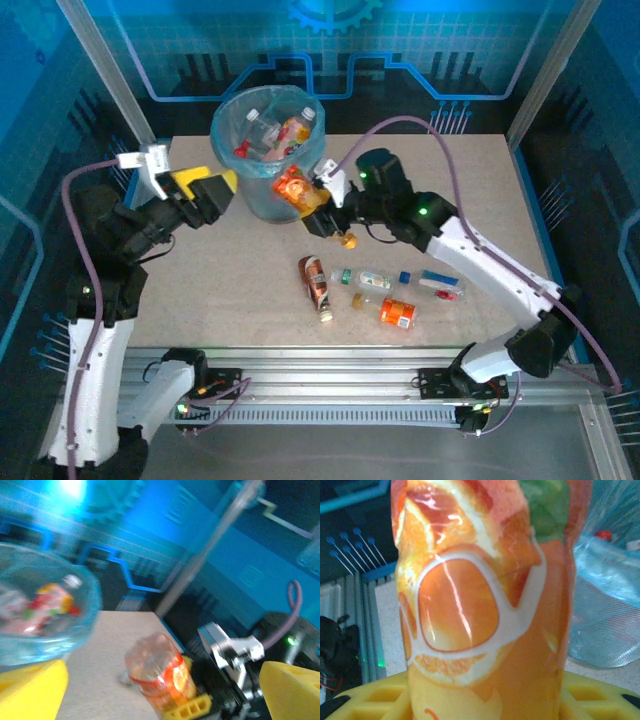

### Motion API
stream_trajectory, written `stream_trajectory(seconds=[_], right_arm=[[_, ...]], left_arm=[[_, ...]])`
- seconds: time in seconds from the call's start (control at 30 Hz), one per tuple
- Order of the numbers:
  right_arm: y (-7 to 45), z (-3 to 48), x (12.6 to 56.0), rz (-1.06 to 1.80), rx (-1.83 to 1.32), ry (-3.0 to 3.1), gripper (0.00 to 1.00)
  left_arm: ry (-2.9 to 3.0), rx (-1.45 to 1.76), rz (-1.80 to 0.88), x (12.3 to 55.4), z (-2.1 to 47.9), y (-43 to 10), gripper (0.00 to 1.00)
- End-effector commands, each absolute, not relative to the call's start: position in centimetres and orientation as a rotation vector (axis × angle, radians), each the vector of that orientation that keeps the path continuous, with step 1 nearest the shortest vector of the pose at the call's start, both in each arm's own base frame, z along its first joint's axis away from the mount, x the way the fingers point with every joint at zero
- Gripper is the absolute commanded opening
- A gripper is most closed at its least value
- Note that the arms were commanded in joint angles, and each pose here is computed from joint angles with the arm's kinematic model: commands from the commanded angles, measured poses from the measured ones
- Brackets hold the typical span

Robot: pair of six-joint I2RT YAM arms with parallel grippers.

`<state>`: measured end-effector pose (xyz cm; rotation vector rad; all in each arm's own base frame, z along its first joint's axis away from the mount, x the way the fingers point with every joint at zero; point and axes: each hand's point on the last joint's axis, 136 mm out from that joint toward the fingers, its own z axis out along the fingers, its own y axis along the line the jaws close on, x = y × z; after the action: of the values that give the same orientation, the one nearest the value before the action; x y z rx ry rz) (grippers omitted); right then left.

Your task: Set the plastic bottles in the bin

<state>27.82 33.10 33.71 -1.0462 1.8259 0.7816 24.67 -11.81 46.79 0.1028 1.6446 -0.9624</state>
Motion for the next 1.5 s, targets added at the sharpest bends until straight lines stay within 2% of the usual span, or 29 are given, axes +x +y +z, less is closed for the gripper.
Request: stream_trajectory(seconds=[0.0, 0.2, 0.37, 0.57, 1.07, 1.2, 1.47], right_arm=[[32.1, 37.0, 26.4, 0.89, -1.011, 1.739, 0.53], [31.1, 38.7, 24.2, 0.934, -1.051, 1.676, 0.53], [30.4, 39.9, 22.6, 0.954, -1.07, 1.616, 0.53], [29.7, 40.9, 21.5, 0.948, -1.075, 1.57, 0.51], [28.7, 41.8, 22.3, 0.884, -0.98, 1.537, 0.46], [29.0, 42.0, 22.0, 0.897, -0.993, 1.522, 0.47], [30.0, 41.7, 21.4, 0.935, -1.046, 1.508, 0.48]], left_arm=[[1.574, 0.251, -1.01, 24.0, 48.8, -15.1, 0.99], [1.574, 0.574, -1.117, 21.9, 47.9, -23.1, 0.99], [1.571, 0.709, -1.124, 21.4, 47.4, -26.6, 0.97], [1.59, 0.644, -1.108, 23.2, 47.7, -27.5, 0.9], [1.589, 0.388, -0.909, 26.5, 48.2, -24.1, 0.96], [1.59, 0.41, -0.961, 26.4, 48.3, -25.0, 0.96], [1.624, 0.552, -1.094, 25.5, 47.3, -27.9, 0.89]])
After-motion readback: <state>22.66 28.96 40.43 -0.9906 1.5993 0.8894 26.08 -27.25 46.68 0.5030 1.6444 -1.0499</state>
